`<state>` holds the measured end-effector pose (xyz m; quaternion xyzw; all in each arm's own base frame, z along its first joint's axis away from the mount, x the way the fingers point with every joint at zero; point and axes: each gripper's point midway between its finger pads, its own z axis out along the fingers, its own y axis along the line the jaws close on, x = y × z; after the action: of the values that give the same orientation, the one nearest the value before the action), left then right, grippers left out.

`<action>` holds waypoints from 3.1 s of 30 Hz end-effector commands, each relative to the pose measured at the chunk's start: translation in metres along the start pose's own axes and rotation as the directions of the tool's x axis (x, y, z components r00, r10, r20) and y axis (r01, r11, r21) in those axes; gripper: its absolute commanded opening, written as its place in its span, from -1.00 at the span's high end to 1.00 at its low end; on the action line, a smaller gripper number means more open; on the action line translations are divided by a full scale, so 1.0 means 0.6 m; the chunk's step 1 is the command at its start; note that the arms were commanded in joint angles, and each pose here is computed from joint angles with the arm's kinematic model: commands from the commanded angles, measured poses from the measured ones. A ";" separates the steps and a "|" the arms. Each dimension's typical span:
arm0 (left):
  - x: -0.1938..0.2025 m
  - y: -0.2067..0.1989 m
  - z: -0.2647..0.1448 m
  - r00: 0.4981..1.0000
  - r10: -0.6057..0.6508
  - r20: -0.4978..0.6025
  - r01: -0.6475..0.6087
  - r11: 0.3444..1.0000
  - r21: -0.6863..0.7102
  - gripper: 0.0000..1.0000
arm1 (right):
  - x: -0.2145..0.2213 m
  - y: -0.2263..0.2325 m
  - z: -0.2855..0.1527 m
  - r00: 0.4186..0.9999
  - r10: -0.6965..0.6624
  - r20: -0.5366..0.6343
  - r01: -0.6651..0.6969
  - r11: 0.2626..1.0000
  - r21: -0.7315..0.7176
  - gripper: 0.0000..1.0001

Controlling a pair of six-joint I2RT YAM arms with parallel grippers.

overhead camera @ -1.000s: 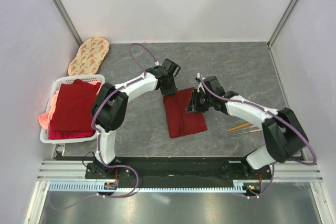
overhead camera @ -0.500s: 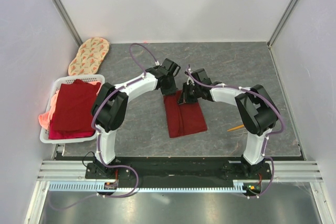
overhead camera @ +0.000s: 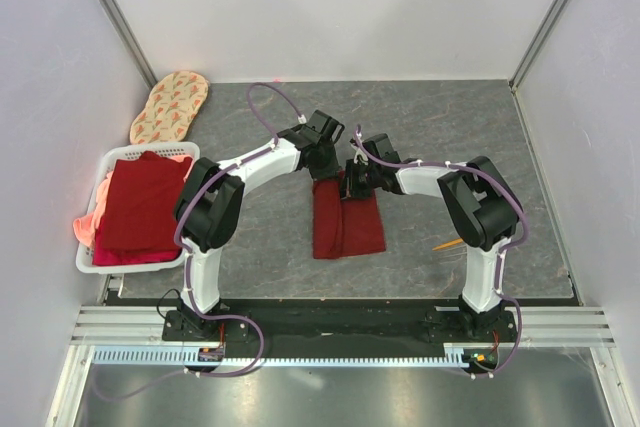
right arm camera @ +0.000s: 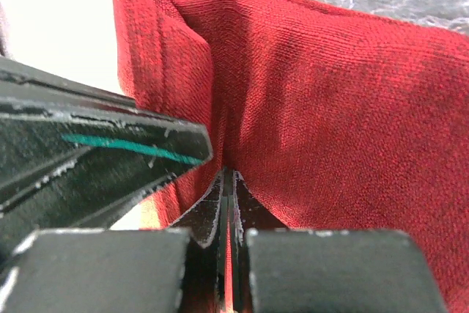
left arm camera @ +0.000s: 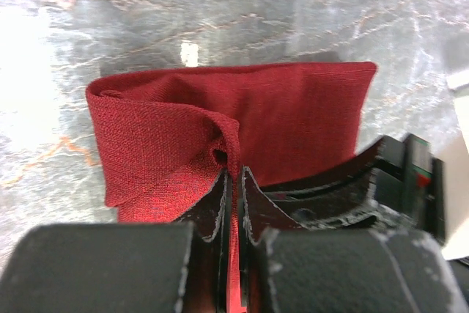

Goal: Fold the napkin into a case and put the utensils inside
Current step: Fold the lower triangle-folded napkin at the center of the board.

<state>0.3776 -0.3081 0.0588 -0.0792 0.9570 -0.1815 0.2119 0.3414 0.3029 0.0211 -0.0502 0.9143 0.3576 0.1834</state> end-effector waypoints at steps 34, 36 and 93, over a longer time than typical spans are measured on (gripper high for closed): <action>-0.036 -0.047 0.020 0.991 -0.121 0.054 0.117 0.990 0.075 0.96 | 0.007 -0.057 -0.025 1.000 0.026 0.012 -0.027 0.997 0.075 1.00; -0.041 -0.043 0.026 0.987 -0.141 0.072 0.136 0.989 0.062 0.96 | 0.005 -0.054 -0.027 1.000 0.023 0.014 -0.024 0.997 0.072 1.00; -0.025 -0.062 -0.016 0.996 -0.060 0.071 0.045 0.979 0.198 -0.29 | -0.025 -0.033 -0.032 0.999 0.017 0.036 -0.019 0.998 0.054 1.00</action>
<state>0.3925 -0.3301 0.0337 -0.1375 0.9398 -0.2296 0.2125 0.3446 0.2717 0.0252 -0.0313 0.9271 0.3298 0.1756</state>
